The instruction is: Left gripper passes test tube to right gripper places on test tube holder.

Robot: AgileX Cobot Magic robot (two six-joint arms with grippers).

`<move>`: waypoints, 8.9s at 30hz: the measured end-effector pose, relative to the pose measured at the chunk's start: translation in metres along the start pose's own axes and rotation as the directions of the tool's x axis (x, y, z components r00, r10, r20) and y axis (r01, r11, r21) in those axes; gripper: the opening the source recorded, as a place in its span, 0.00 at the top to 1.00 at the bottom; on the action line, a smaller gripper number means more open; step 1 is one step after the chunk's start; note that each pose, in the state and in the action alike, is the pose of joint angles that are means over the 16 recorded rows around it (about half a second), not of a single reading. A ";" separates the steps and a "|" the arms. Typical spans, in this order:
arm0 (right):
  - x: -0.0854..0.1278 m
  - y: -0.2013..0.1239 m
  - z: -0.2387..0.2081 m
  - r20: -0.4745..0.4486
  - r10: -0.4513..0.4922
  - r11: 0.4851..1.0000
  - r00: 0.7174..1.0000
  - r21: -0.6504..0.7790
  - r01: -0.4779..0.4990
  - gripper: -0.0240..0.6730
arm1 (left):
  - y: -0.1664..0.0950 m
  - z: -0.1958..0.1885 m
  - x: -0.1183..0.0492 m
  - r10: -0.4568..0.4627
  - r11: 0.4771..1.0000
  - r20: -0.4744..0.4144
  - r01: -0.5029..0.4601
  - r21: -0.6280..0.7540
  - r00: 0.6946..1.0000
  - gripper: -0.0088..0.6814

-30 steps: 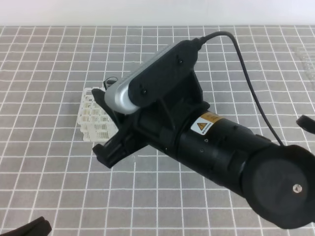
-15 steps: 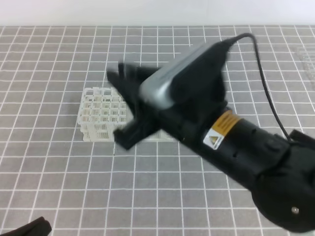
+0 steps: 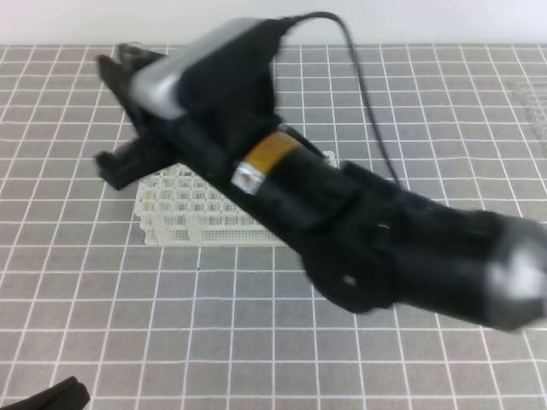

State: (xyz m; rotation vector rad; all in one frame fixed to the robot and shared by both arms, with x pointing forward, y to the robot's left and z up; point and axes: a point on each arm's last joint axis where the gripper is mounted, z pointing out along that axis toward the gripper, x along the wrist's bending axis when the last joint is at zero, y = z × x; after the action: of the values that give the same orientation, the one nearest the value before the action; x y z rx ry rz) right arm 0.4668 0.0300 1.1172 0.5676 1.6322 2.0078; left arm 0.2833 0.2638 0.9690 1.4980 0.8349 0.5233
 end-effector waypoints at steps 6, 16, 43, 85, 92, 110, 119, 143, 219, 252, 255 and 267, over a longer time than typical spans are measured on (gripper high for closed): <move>-0.001 -0.024 0.032 -0.012 -0.035 0.999 0.999 0.023 0.036 0.84 | 0.000 0.000 0.000 0.000 1.000 0.000 0.000 -0.002 1.000 0.99; -0.011 -0.062 0.058 -0.010 -0.058 0.995 0.998 0.086 0.059 0.84 | 0.000 0.000 0.000 0.000 1.000 0.000 0.000 -0.002 1.000 0.99; -0.022 -0.095 0.081 -0.014 -0.032 0.983 0.999 0.180 0.034 0.84 | 0.000 0.000 0.000 0.001 1.000 -0.002 -0.001 0.007 1.000 0.99; -0.040 -0.114 0.083 0.011 0.043 0.986 0.999 0.163 -0.044 0.84 | 0.000 0.000 0.000 0.000 1.000 -0.002 0.000 0.008 1.000 0.99; -0.039 -0.114 0.083 -0.003 0.038 0.987 0.999 0.159 -0.037 0.84 | -0.001 0.000 0.000 0.000 1.000 -0.002 0.000 0.008 1.000 0.99; -0.042 -0.111 0.091 -0.004 0.022 0.987 1.000 0.159 -0.021 0.84 | -0.001 0.000 0.000 0.001 1.000 -0.002 -0.001 0.010 1.000 0.99; -0.044 -0.122 0.091 0.003 0.022 0.982 1.000 0.189 -0.022 0.84 | -0.001 0.000 0.000 0.001 1.000 -0.002 -0.001 0.009 1.000 0.99; -0.046 -0.134 0.091 0.009 0.027 0.977 1.000 0.209 -0.029 0.69 | 0.000 0.000 0.000 0.001 1.000 -0.002 -0.001 0.007 1.000 0.99; -0.068 -0.052 -0.370 0.709 -0.081 0.994 0.701 0.112 0.002 0.98 | -0.001 0.000 0.000 0.002 1.000 -0.002 -0.002 0.010 1.000 0.99; -0.056 -0.079 -0.384 0.696 -0.117 0.942 0.708 0.303 -0.142 0.98 | -0.001 0.000 0.000 0.002 1.000 -0.002 -0.002 0.011 1.000 0.99; -0.056 -0.082 -0.384 0.694 -0.119 0.933 0.710 0.324 -0.160 0.98 | -0.001 0.000 0.000 0.002 1.000 -0.002 -0.002 0.012 1.000 0.99; -0.056 -0.083 -0.385 0.693 -0.122 0.927 0.711 0.335 -0.167 0.98 | -0.001 0.000 0.000 0.002 1.000 -0.002 -0.002 0.011 1.000 0.99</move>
State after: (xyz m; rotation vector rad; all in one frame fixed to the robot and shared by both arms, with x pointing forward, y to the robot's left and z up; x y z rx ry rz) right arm 0.2905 -0.2890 0.9585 1.3193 1.4817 1.2044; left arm 0.2833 0.2639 0.9682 1.5084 0.8393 0.5227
